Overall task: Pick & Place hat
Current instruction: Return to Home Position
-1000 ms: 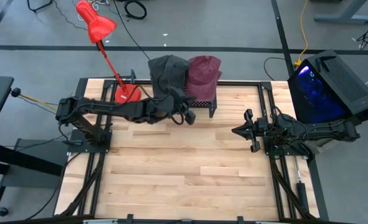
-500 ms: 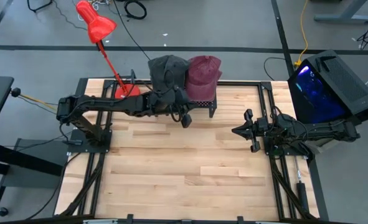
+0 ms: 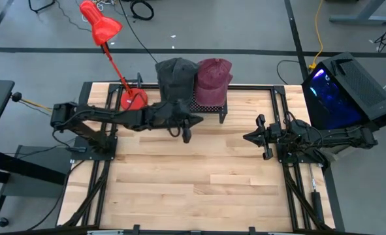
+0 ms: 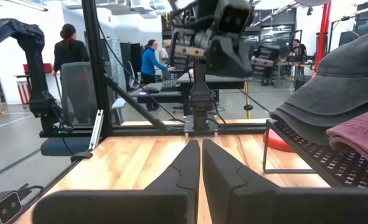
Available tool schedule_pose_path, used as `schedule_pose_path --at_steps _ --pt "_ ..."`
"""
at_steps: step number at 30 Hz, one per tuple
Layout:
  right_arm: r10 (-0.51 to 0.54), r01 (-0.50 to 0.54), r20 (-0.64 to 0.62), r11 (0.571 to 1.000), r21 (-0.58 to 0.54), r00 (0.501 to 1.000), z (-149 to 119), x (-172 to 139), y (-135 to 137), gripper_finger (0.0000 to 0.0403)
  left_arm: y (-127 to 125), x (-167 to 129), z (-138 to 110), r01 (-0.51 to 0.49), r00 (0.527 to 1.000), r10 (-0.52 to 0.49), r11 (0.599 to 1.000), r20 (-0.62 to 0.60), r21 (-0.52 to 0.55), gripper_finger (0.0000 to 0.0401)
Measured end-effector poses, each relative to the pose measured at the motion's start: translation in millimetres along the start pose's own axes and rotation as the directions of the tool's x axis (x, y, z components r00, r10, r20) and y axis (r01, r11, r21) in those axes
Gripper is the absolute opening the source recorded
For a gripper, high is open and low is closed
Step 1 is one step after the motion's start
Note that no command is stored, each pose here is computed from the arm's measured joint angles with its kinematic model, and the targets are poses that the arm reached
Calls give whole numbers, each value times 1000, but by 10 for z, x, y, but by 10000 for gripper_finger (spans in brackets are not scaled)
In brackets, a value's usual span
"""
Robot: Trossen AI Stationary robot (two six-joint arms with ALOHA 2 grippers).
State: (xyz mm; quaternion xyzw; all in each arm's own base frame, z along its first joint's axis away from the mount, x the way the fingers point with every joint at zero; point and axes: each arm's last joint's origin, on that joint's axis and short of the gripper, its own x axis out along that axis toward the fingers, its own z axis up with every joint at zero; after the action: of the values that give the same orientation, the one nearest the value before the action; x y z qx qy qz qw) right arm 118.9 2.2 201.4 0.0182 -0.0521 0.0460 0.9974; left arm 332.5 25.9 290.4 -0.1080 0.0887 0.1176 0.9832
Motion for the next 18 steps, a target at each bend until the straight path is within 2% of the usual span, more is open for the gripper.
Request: schedule_pose_path --at_steps 18 --pt "0 0 1 1000 0 1000 1 0 0 23 143 -1035 -639 61 998 -62 998 28 22 0"
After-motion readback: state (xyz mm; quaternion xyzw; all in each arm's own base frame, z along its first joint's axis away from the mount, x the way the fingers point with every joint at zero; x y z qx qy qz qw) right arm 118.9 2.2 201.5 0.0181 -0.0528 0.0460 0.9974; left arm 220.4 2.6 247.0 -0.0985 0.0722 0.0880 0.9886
